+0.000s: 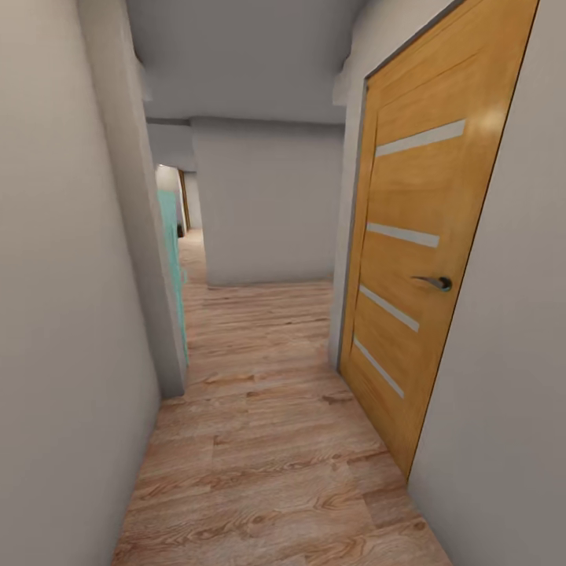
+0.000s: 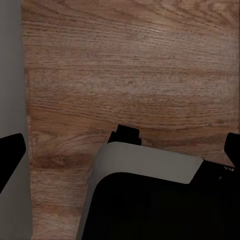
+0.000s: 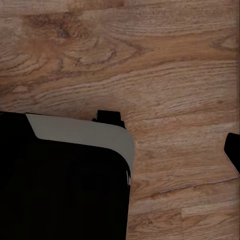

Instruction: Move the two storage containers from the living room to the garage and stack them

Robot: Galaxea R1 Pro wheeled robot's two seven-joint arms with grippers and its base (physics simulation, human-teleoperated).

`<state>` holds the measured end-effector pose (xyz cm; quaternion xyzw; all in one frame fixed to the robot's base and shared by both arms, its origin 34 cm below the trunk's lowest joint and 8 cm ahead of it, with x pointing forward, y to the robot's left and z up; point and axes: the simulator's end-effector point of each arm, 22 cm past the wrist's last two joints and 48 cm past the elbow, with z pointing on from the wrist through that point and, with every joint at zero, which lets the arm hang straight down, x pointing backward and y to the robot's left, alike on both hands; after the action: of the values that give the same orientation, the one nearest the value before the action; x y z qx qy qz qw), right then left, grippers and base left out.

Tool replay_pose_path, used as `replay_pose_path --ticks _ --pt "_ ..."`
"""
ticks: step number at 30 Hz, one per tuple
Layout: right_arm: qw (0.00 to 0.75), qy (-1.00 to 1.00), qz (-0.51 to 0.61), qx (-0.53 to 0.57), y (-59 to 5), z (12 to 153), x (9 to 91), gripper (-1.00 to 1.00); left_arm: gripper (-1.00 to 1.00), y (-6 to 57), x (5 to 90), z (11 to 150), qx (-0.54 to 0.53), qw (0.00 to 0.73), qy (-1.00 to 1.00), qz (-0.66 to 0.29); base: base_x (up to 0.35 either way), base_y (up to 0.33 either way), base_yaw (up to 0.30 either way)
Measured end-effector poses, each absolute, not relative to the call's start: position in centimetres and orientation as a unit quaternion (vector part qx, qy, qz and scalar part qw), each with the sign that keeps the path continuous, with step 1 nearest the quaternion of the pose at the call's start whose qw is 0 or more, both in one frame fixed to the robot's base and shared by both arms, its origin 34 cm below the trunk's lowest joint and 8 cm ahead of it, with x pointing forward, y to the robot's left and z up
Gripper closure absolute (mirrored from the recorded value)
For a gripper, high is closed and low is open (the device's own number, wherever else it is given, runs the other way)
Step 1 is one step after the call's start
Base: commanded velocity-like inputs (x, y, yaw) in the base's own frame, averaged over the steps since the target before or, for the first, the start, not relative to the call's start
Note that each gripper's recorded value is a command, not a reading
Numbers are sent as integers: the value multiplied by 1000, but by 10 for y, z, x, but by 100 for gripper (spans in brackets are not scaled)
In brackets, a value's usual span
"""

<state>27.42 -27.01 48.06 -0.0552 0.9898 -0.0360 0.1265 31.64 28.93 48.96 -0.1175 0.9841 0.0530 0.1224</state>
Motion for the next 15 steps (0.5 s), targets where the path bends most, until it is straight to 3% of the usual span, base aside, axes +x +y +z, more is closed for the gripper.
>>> replay_pose_path --ticks 8,15 --pt "126 990 -34 -54 -269 480 274 -100 -100 289 316 489 -118 122 984 53 322 -76 9" --pt "127 990 -36 -56 -271 481 274 -100 -100 288 316 489 -118 122 984 52 322 -5 232"
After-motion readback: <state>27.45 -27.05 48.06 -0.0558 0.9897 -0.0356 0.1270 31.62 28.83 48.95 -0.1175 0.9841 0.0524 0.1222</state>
